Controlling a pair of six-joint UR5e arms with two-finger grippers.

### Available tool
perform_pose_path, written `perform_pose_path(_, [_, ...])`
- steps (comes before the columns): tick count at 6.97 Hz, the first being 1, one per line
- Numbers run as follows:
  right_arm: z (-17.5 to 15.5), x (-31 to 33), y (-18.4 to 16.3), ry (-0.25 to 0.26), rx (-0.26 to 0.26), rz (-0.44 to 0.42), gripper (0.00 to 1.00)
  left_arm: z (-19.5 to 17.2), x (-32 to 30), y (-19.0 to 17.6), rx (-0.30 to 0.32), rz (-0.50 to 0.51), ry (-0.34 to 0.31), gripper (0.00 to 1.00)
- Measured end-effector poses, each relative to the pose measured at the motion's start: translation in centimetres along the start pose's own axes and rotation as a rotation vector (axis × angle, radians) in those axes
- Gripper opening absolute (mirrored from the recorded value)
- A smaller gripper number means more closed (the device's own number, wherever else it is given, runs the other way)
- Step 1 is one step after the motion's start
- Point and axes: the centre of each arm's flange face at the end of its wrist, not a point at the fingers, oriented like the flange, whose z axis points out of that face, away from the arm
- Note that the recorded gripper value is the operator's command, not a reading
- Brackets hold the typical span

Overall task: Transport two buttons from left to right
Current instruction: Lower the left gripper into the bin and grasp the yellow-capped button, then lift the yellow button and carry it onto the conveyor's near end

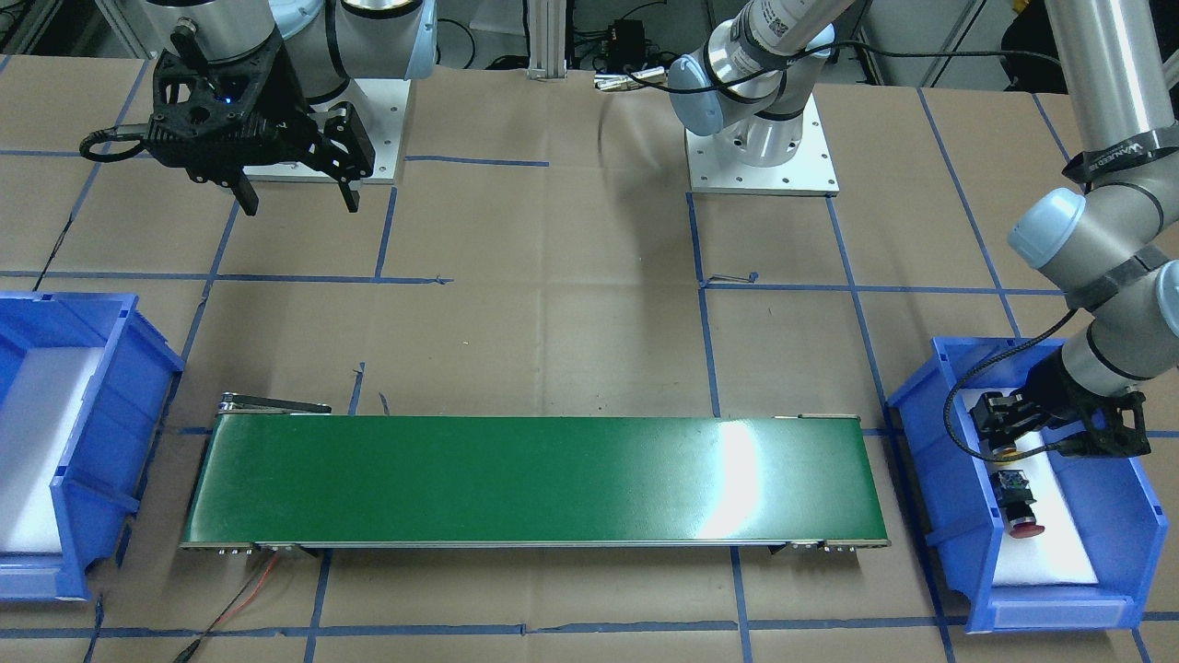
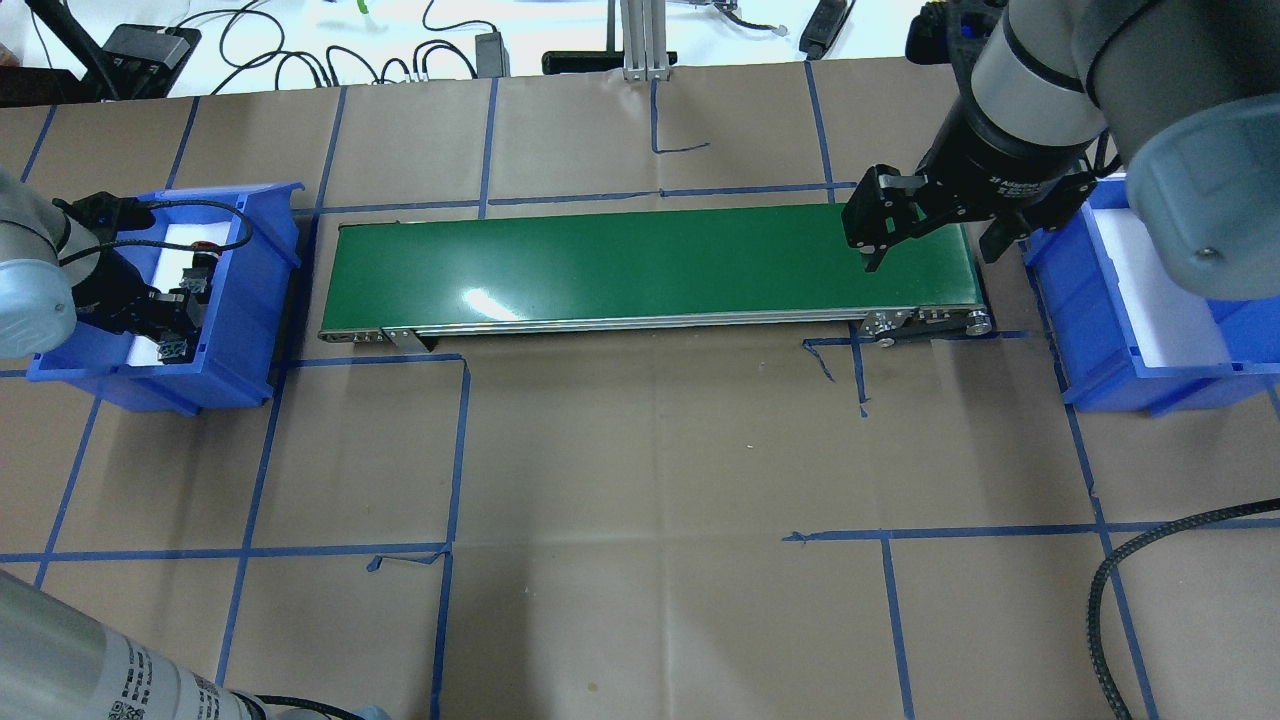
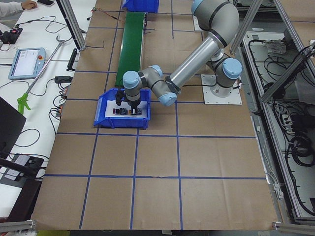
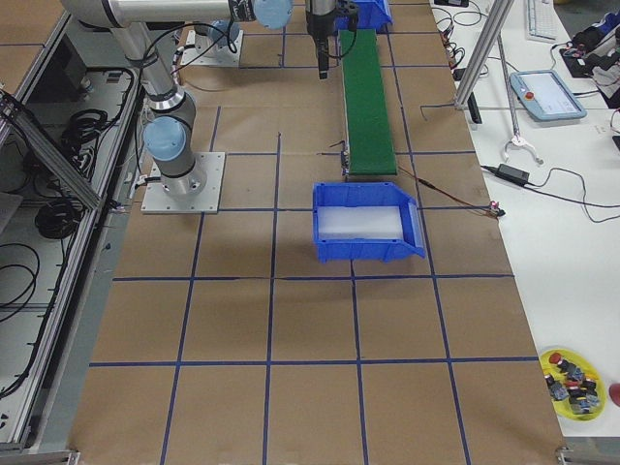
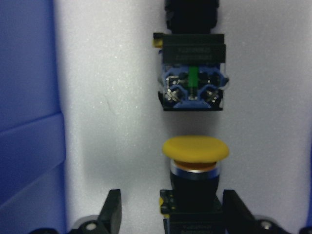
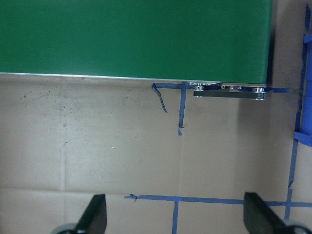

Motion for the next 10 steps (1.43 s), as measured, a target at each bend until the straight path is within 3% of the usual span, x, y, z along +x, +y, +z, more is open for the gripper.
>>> perform_pose_path(2, [0.0,0.0,0.0,0.000,0.000,0.000,1.00,-3.4,-0.4,-1.4,0.050,0.001,0.001,0.02])
perform_pose_path(6, [0.0,0.0,0.0,0.000,0.000,0.000,1.00,-14.6,-0.6,-2.6,0.015,0.011,0.026,0.02])
perform_pose_path(8, [-0.1,0.0,0.0,0.000,0.001,0.000,1.00,-17.0,1.6,-3.9,-0.003,0.042,0.037,0.02])
perform_pose_path(10, [-0.1,0.0,0.0,0.000,0.001,0.000,1.00,-17.6,8.6,-5.9,-0.011,0.078,0.029,0.02])
